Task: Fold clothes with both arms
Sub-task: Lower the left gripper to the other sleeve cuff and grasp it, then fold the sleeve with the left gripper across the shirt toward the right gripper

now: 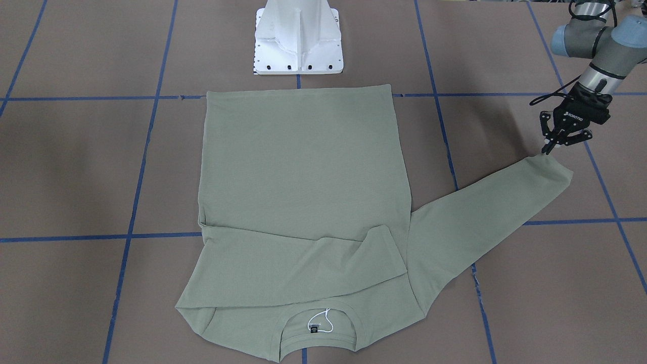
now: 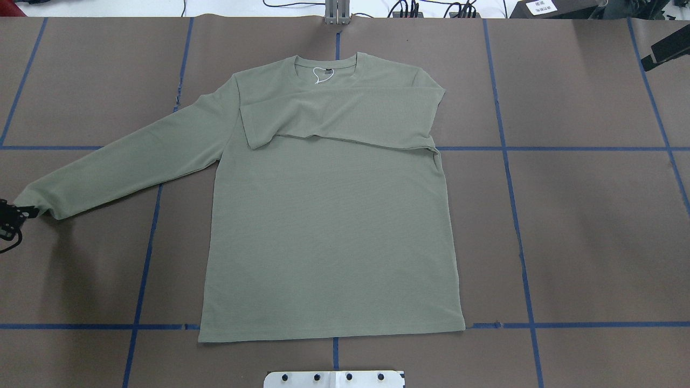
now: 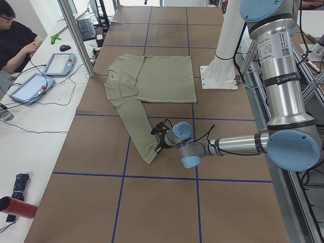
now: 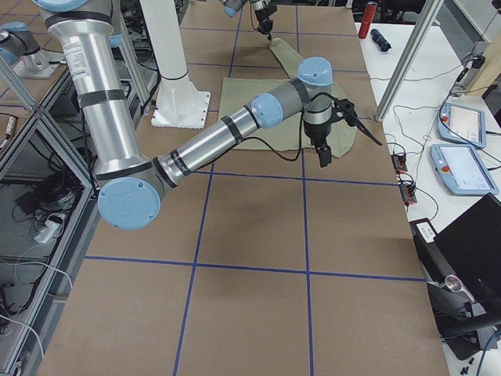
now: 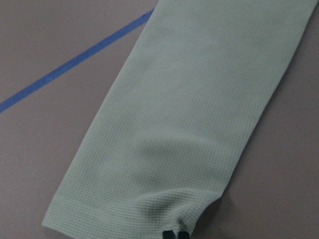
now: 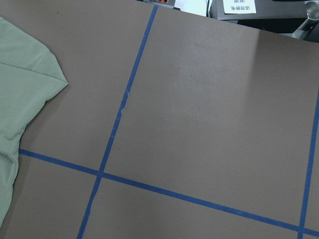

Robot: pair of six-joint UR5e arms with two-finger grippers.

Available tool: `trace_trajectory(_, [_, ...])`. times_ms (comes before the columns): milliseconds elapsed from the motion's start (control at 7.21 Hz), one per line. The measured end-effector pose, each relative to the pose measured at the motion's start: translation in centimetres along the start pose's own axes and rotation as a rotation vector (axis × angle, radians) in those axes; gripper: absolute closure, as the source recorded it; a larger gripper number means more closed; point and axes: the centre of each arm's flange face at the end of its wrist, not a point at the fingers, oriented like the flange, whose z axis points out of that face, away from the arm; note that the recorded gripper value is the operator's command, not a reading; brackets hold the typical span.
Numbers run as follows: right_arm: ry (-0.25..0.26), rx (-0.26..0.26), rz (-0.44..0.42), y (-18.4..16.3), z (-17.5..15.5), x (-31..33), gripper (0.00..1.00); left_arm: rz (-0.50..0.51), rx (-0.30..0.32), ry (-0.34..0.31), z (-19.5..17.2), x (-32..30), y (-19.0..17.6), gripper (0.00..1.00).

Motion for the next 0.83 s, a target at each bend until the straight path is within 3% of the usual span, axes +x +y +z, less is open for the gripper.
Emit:
trace_trajectory(277, [0.018, -0.007, 0.024, 1.2, -0.2, 2.6, 0.0, -0.032, 0.087, -0.002, -0.3, -1.2, -10.0, 1.0])
trace_trajectory(555, [0.028, -0.014, 0.017, 2.7, -0.4, 5.1, 0.0, -0.055, 0.129, 0.009, -0.2, -0.4, -23.4, 1.0])
trace_trajectory(832, [0.034, -0.025, 0.007, 4.0, -0.3, 6.9, 0.0, -0.099, 0.162, 0.031, -0.8, 4.3, -37.4, 1.0])
